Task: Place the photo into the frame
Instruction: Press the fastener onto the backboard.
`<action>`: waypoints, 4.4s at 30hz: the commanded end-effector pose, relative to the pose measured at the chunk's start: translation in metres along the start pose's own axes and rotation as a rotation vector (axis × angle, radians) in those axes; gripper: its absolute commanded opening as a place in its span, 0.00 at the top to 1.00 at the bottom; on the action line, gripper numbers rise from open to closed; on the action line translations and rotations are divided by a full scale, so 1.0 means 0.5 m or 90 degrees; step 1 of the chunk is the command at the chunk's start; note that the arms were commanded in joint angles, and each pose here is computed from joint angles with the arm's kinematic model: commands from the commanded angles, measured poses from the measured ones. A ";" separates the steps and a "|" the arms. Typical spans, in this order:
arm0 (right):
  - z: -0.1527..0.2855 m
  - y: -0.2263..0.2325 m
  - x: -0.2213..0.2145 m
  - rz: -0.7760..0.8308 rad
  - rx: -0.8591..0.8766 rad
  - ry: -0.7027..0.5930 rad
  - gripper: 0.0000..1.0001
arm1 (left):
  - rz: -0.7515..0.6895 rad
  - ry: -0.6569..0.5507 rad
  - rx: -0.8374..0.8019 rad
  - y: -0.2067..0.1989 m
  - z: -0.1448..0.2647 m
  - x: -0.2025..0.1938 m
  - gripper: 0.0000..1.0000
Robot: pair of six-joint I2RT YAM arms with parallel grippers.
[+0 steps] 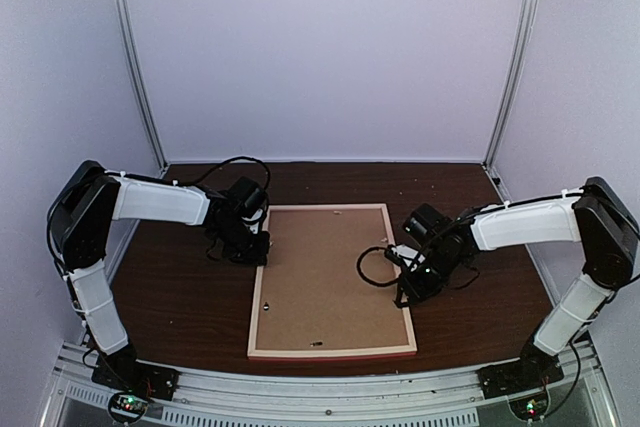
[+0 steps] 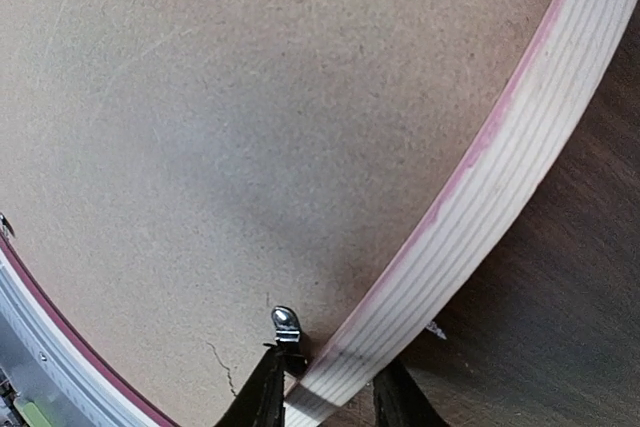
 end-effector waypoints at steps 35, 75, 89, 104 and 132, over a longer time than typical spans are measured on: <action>0.003 -0.014 0.022 -0.055 -0.115 0.053 0.62 | -0.032 -0.031 -0.039 -0.021 0.005 0.016 0.81; -0.013 0.003 -0.018 -0.046 -0.016 0.071 0.54 | -0.027 -0.028 -0.042 -0.018 0.005 0.006 0.81; -0.023 0.020 -0.022 -0.027 0.005 0.075 0.51 | -0.028 -0.028 -0.043 -0.020 0.003 0.009 0.81; -0.053 0.023 0.008 -0.050 -0.007 0.057 0.52 | -0.031 -0.030 -0.041 -0.021 0.007 0.013 0.81; -0.031 0.029 0.038 -0.094 0.028 -0.037 0.48 | -0.031 -0.025 -0.042 -0.019 0.002 0.008 0.81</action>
Point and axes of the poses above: each gripper's point midway between its finger pads, its own z axis back along the fingers, its own y axis along the line the jaws close on, x = y × z, the point moved 8 cm from there along z, back along the fingers, and after that the axes turned 10 degrees about -z, right-handed, at the moved point
